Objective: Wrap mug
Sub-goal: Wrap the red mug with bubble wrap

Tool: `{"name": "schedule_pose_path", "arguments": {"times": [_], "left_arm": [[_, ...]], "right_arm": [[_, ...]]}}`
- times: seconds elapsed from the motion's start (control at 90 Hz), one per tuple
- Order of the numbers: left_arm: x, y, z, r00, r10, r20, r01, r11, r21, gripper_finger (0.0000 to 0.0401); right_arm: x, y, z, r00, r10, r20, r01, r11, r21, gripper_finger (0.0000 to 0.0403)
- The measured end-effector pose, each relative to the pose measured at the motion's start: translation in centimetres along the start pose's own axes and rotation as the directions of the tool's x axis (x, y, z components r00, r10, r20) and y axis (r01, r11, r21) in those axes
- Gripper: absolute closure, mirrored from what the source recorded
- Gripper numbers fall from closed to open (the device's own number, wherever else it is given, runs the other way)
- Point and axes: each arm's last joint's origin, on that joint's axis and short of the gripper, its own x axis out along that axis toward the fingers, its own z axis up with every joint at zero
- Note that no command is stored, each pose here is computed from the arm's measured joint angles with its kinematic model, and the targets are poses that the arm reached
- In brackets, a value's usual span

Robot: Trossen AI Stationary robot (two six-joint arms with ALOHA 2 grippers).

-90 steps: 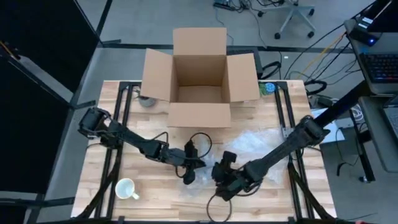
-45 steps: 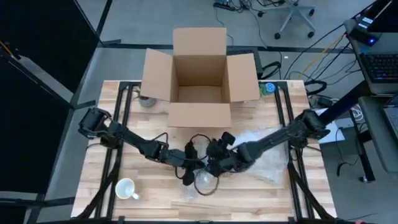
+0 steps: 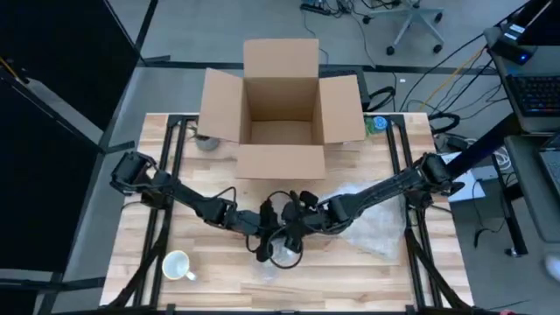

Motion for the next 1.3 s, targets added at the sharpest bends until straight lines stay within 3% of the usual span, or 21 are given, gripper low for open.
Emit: {"name": "schedule_pose_path", "arguments": {"times": [0.078,0.333,0.578,1.3], "left_arm": [[0.0,0.0,0.0,1.0,0.0,0.0,0.0,1.0,0.0,0.0401],[0.0,0.0,0.0,1.0,-0.003,-0.001,0.003,1.0,-0.001,0.0401],[-0.1,0.0,-0.1,1.0,0.002,-0.015,-0.002,1.0,0.003,0.0401],[-4.8,-1.1,3.9,0.992,-0.066,0.11,0.066,0.998,0.005,0.0401]], "right_arm": [[-0.5,0.4,-0.2,1.0,0.014,0.0,-0.014,0.999,-0.034,0.0393],[-1.6,2.1,-1.0,0.998,0.066,0.017,-0.063,0.988,-0.14,0.0401],[0.6,2.5,-1.7,0.999,0.045,-0.021,-0.048,0.986,-0.162,0.0402],[1.1,2.3,-2.3,0.997,0.038,-0.062,-0.05,0.98,-0.193,0.0403]]}}
